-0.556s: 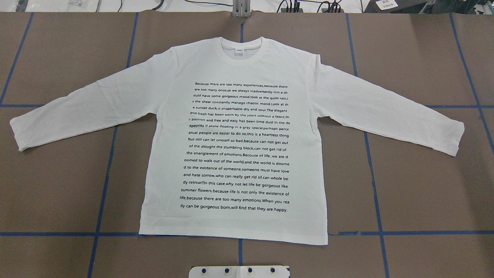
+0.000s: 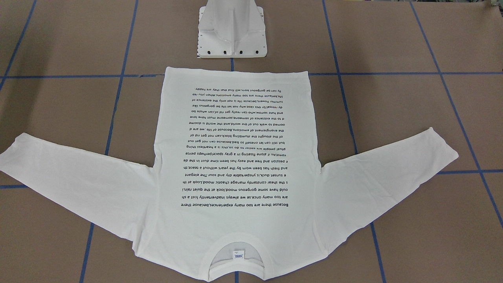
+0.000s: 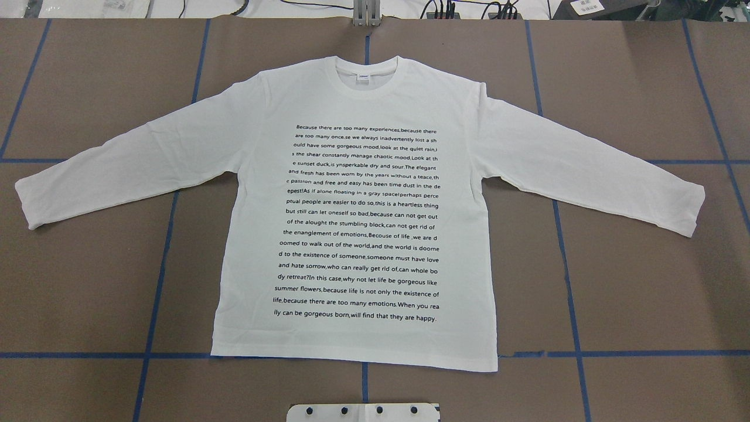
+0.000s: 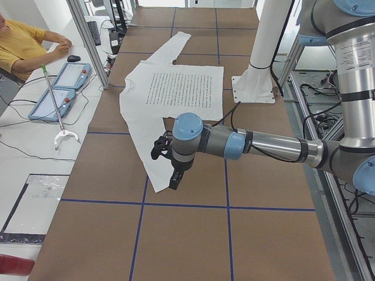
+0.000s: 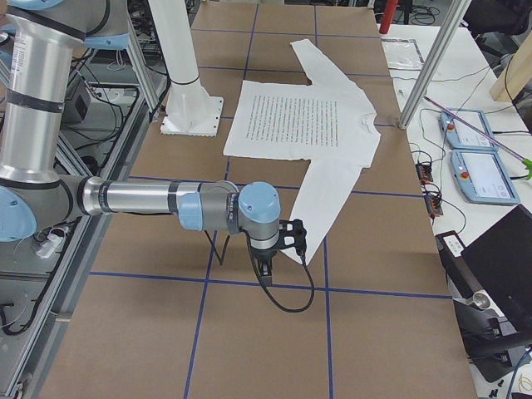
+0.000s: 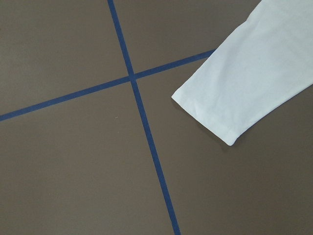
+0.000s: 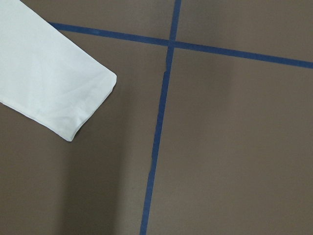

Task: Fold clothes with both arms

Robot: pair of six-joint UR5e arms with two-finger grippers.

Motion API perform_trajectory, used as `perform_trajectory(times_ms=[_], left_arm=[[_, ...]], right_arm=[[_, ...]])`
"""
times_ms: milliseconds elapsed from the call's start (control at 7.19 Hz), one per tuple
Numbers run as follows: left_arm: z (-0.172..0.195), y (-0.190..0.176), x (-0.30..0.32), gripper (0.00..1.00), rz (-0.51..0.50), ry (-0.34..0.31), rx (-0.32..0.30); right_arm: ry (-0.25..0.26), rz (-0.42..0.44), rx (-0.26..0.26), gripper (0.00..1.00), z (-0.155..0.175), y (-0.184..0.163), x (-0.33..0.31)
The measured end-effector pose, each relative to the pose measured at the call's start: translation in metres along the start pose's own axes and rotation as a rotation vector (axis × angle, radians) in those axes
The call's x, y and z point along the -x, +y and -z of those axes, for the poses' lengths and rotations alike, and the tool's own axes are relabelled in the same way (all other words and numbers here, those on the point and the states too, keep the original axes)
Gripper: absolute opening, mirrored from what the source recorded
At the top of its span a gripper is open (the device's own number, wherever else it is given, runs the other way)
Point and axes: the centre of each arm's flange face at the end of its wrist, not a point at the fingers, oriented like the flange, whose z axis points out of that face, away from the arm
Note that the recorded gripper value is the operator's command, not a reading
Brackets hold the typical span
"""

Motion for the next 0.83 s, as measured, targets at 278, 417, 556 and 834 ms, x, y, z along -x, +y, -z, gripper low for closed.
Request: perform_trajectory(times_ms=[278, 417, 556, 834], left_arm=[[0.023, -0.014, -0.021, 1.0, -0.086, -0.013, -0.089], [0.035, -0.029, -0.029, 1.0, -0.16, -0.031, -0.172], [0.044, -0.045, -0.034, 1.0, -0.223, -0.054, -0.261], [0.036, -0.063, -0.023, 1.0, -0.262, -0.071, -0.344]], right_arm=[[0.015, 0.102, -0.114, 1.0, 0.028, -0.014, 0.024], [0.028, 0.168, -0.191, 1.0, 0.039, -0.021, 0.033], [0.03, 0.183, -0.234, 1.0, 0.04, -0.027, 0.034], [0.014, 0.148, -0.257, 1.0, 0.018, -0.035, 0.014]])
